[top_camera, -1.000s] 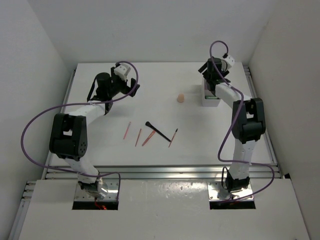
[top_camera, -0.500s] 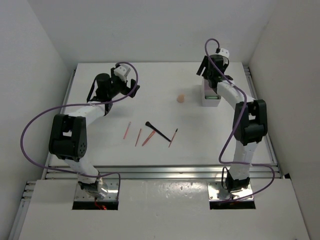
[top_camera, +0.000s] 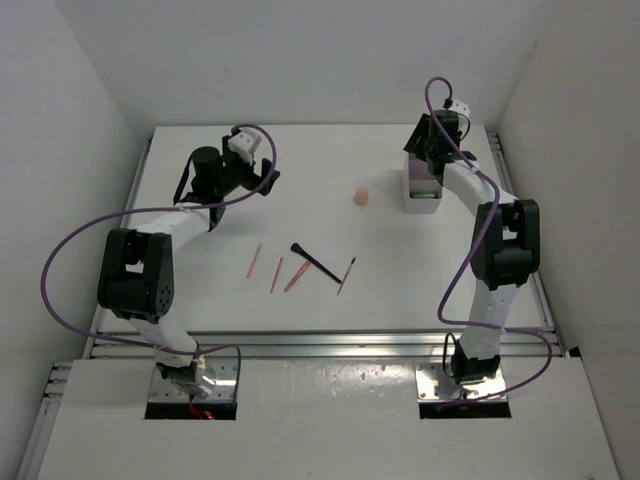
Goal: Organize the makeup
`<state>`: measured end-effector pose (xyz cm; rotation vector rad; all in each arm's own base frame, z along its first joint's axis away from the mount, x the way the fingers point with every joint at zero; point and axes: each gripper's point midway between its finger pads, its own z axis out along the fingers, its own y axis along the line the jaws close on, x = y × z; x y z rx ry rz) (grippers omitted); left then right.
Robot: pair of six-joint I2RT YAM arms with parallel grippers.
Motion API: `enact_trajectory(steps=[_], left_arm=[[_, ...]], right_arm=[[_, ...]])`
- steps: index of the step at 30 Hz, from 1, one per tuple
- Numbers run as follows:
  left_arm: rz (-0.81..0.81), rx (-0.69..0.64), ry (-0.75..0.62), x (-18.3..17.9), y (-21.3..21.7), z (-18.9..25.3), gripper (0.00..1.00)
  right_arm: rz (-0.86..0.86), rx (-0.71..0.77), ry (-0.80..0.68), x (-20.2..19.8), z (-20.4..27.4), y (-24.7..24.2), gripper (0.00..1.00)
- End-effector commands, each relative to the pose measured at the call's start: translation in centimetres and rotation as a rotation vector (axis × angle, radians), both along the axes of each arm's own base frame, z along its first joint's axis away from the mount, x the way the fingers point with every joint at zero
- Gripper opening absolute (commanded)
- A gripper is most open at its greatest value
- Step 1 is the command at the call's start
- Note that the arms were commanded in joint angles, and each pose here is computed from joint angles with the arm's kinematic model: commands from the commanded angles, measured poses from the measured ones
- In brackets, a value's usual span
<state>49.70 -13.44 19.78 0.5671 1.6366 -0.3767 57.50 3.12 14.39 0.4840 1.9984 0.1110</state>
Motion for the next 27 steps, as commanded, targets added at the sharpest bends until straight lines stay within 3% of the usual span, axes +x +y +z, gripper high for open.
enact_trajectory(steps=[1,18,27], left_arm=[[-0.008,-0.005,-0.056,-0.4,0.3,2.3,0.94],[0.009,0.007,-0.052,-0.4,0.7,1.8,0.94],[0.018,0.008,-0.052,-0.6,0.8,1.9,0.94]], right_arm=[[0.010,0.065,-0.048,0.8,2.0,1.0,0.62],[-0.014,0.068,-0.004,1.3,-2.3,0.7,0.66],[0.081,0.030,-0.034,-0.4,0.2,2.1,0.67]])
